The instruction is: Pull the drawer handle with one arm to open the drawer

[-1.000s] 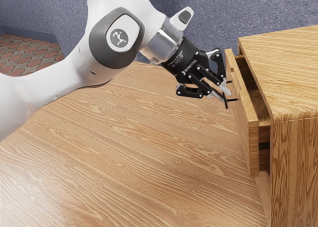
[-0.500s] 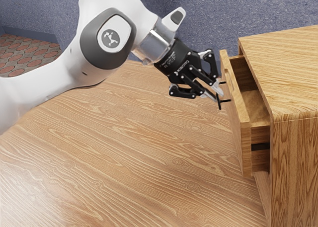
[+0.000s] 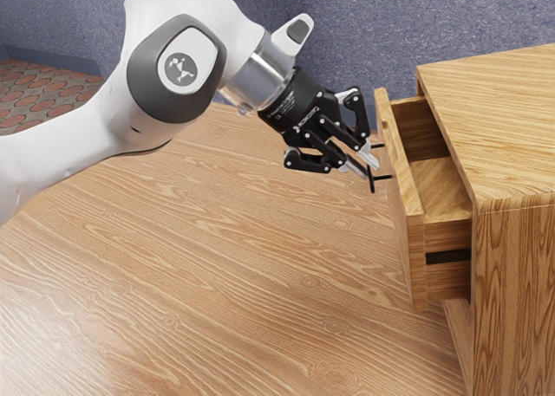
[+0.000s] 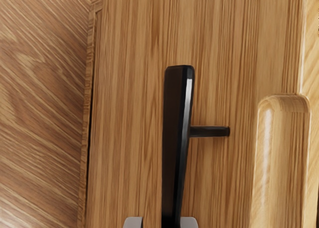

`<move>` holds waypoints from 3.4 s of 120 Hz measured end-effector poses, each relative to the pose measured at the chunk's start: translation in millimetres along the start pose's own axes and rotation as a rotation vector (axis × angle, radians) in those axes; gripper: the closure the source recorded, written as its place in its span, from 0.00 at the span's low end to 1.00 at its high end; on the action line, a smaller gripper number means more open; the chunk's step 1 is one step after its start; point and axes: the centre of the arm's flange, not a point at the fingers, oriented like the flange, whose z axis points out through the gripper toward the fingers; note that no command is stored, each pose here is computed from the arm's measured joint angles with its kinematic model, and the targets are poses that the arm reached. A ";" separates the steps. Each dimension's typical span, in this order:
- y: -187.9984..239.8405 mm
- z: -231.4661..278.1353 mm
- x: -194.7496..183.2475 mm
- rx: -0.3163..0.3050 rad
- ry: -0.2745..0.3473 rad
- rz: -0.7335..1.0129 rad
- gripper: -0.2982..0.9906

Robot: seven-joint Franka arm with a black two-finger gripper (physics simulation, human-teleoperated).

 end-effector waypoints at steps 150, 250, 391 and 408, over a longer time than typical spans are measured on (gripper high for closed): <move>-32.5 -32.9 0.9 0.010 0.032 -0.028 0.77; -60.8 -55.7 2.9 0.019 0.048 -0.060 0.77; -90.0 -77.6 -0.9 0.033 0.072 -0.077 0.77; -91.8 -80.2 -3.5 0.030 0.070 -0.076 0.77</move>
